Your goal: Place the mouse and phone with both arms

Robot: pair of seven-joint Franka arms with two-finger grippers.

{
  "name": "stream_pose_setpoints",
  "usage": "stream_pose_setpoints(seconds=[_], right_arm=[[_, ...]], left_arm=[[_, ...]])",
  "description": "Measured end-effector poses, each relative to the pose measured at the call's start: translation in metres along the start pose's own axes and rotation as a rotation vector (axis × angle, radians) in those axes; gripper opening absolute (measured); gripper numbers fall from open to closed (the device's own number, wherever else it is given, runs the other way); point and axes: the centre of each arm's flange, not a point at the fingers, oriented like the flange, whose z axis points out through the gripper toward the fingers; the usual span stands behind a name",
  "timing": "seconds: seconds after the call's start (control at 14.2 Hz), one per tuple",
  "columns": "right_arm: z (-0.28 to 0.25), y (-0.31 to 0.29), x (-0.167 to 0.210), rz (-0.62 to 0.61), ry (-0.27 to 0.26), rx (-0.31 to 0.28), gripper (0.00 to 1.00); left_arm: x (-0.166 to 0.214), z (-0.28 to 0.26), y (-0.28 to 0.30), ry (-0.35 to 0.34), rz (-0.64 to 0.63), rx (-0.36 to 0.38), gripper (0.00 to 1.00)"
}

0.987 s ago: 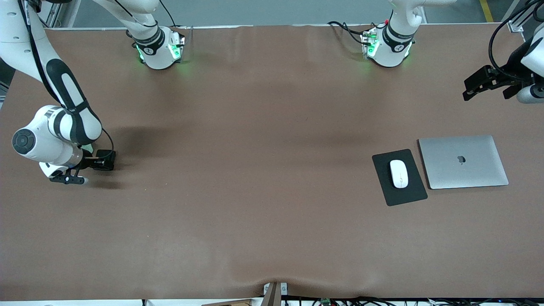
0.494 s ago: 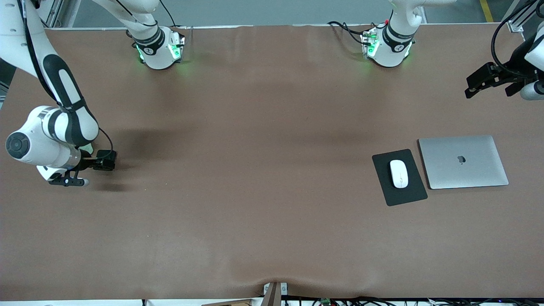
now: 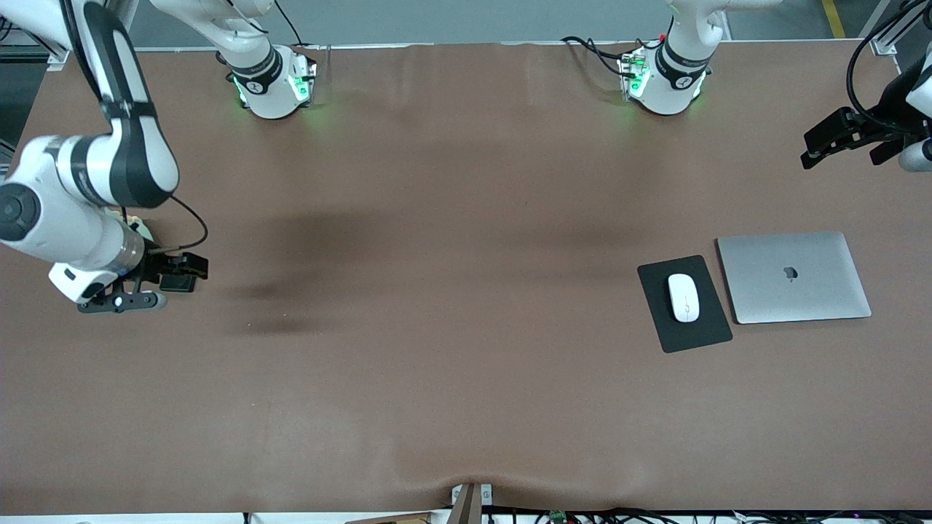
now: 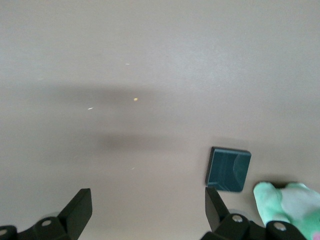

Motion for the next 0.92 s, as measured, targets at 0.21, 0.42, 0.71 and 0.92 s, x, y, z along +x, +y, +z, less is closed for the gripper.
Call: stream_pose_setpoints(seconds=[0.21,0.42,0.71,0.92], right_arm=[[-0.086,-0.013,-0.01,0.051,0.008,-0.005,1.0],[-0.162,-0.011,-0.025,0.081,0.033,-0.002,1.0],[-0.213,-0.001,-0.057,0.133,0.068,0.029,1.0],[-0.222,0.003,-0.07,0.157,0.052,0.051,1.0]], left_arm=[[0.0,0.0,0.0,0.001,0.0,0.0,1.0],[0.001,-0.001,0.0,0.007,0.001,-0.001,1.0],[0.001,-0.001,0.001,0.012,0.001,-0.001,1.0],[0.002,-0.003,0.001,0.022,0.001,-0.002,1.0]])
